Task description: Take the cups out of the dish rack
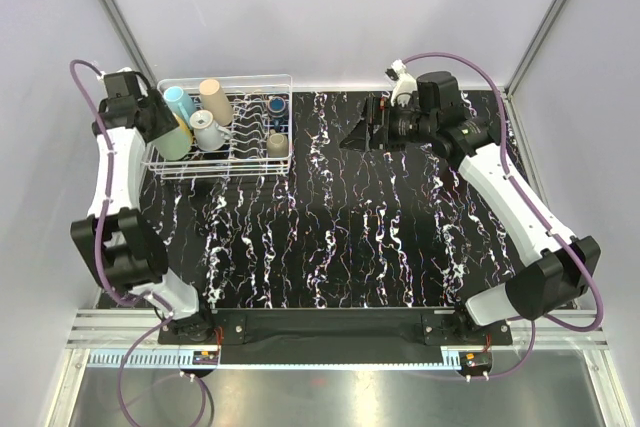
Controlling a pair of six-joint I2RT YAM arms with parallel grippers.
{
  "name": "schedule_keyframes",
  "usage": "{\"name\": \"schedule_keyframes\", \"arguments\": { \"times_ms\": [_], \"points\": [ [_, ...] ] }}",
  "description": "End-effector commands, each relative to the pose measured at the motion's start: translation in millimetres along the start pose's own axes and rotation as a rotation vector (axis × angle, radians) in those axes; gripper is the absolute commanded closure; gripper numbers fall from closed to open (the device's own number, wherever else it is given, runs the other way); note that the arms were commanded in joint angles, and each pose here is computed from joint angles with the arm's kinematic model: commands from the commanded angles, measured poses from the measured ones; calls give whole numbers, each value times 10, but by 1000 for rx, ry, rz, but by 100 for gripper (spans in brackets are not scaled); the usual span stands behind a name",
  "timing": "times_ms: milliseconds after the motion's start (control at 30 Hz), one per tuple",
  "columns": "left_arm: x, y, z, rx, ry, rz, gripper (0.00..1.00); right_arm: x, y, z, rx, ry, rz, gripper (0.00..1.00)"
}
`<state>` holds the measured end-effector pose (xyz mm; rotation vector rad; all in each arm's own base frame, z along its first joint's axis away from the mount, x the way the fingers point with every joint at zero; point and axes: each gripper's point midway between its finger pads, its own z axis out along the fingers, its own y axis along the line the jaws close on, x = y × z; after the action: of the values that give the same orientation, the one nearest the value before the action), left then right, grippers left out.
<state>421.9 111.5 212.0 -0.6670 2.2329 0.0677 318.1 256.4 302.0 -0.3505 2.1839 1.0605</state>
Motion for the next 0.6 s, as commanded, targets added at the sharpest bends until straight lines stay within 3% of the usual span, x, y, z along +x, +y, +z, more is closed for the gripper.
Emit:
{"name": "schedule_keyframes", "arguments": {
  "times_ms": [0,100,233,333,400,433,567],
  "points": [
    [-358,-310,-494,168,-108,-27,100,-161,256,6,-129,-42,-1,0],
    [-371,-552,-759,312,-118,-53,100,-153,229,56,-132,-39,14,1],
    [-283,-1160,-1261,698,-123,-101,100,-242,517,58,-319,-82,30,5],
    [-195,-1377,-1505,823,-99,-147,100,-299,593,79,-382,-110,65,10],
    [-98,-1535,-1663,930,-39,-240,100,-306,588,107,-393,-118,102,15],
    [-82,-1725,-1871,1060,-44,-222,100,-378,627,112,-423,-151,80,18],
    [298,-2088,-2235,1237,76,-277,100,-358,660,185,-507,-151,130,22]
  ]
}}
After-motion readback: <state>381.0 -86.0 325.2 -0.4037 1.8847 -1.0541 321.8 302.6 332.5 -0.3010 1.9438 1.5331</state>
